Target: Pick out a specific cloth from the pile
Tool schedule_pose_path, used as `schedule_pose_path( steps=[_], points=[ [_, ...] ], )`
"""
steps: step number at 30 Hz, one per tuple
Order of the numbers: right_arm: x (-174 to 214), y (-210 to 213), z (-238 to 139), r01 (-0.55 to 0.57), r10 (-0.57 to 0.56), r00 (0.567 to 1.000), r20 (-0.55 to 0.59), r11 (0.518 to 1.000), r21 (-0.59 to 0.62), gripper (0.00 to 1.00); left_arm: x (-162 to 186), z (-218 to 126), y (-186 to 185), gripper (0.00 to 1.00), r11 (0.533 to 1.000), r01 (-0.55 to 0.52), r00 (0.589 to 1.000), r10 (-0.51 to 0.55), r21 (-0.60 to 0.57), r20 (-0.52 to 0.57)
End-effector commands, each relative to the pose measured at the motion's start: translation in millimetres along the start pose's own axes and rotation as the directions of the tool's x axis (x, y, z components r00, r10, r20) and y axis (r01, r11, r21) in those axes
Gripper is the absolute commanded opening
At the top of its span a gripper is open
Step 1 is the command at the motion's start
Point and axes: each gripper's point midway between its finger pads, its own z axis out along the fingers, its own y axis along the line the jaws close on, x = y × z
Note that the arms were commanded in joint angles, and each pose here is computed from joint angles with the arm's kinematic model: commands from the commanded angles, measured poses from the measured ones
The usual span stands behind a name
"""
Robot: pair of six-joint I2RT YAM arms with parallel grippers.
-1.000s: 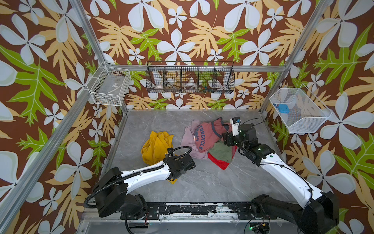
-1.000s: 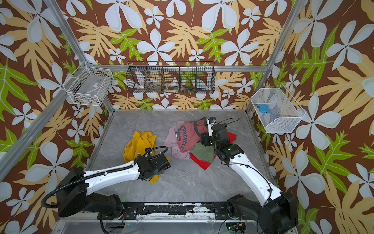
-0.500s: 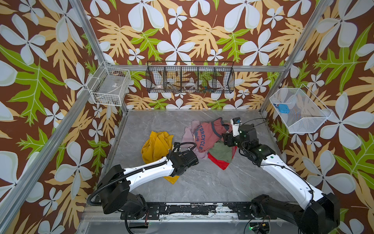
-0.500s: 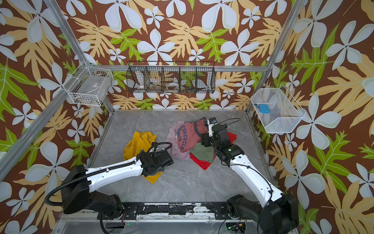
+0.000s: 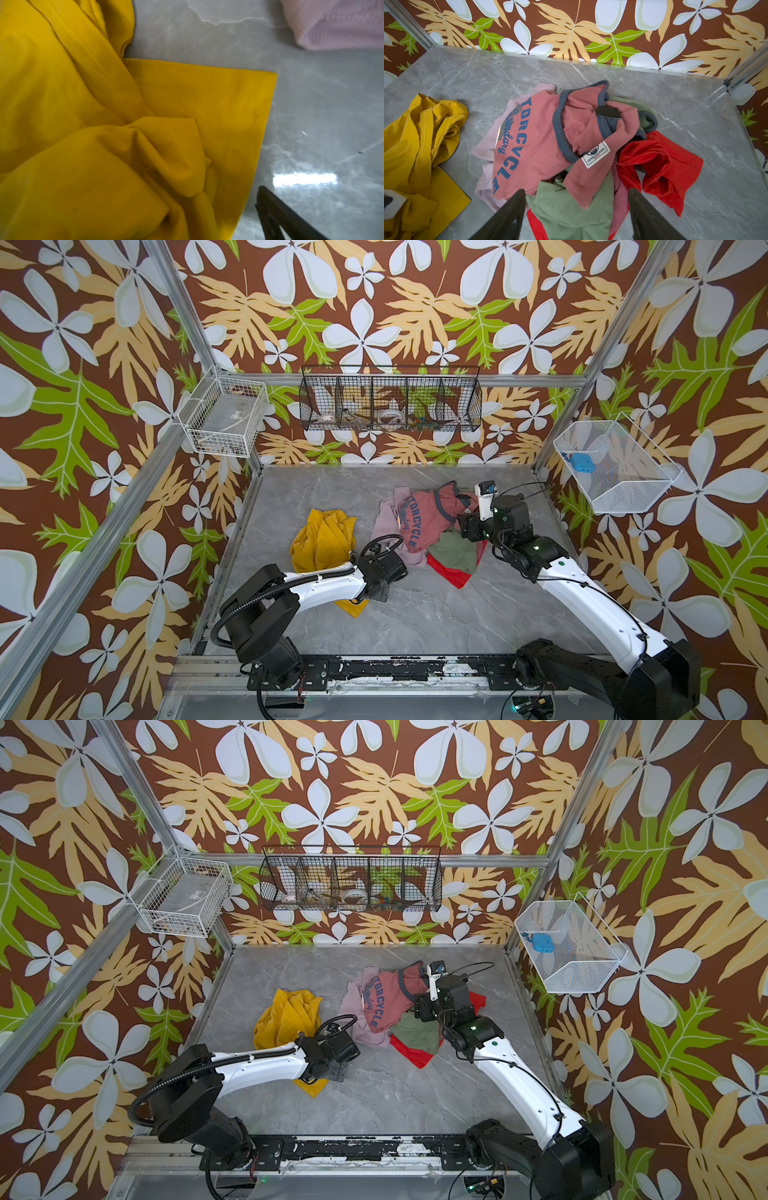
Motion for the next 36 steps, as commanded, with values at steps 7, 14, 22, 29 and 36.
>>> schedule_pose_path(
  steps=[7, 14, 22, 29, 36],
  points=[
    [-4, -7, -8, 0.005, -0.006, 1.000, 0.024, 0.999, 0.034, 0.78, 21, 18, -5, 0.80, 0.999, 0.008, 0.997, -0.004, 0.051, -0.077],
    [-5, -7, -10, 0.003, -0.004, 1.000, 0.026, 0.999, 0.036, 0.78, 28, 27, -11, 0.35, 0.997, 0.027, 0.995, -0.021, 0.070, -0.094],
    [-6, -7, -10, 0.001, -0.002, 1.000, 0.029, 0.999, 0.033, 0.78, 10, 10, 13, 0.00, 0.992, 0.121, 0.992, -0.120, 0.034, -0.041],
    [-11, -6, -10, 0.005, -0.006, 0.999, 0.034, 1.000, 0.028, 0.78, -40, -33, 44, 0.00, 0.972, 0.226, 0.969, -0.232, 0.072, 0.087],
    [-13, -3, -10, 0.002, -0.003, 0.999, 0.037, 1.000, 0.016, 0.78, -77, -63, 84, 0.00, 0.929, 0.337, 0.918, -0.361, 0.154, 0.166]
  ],
)
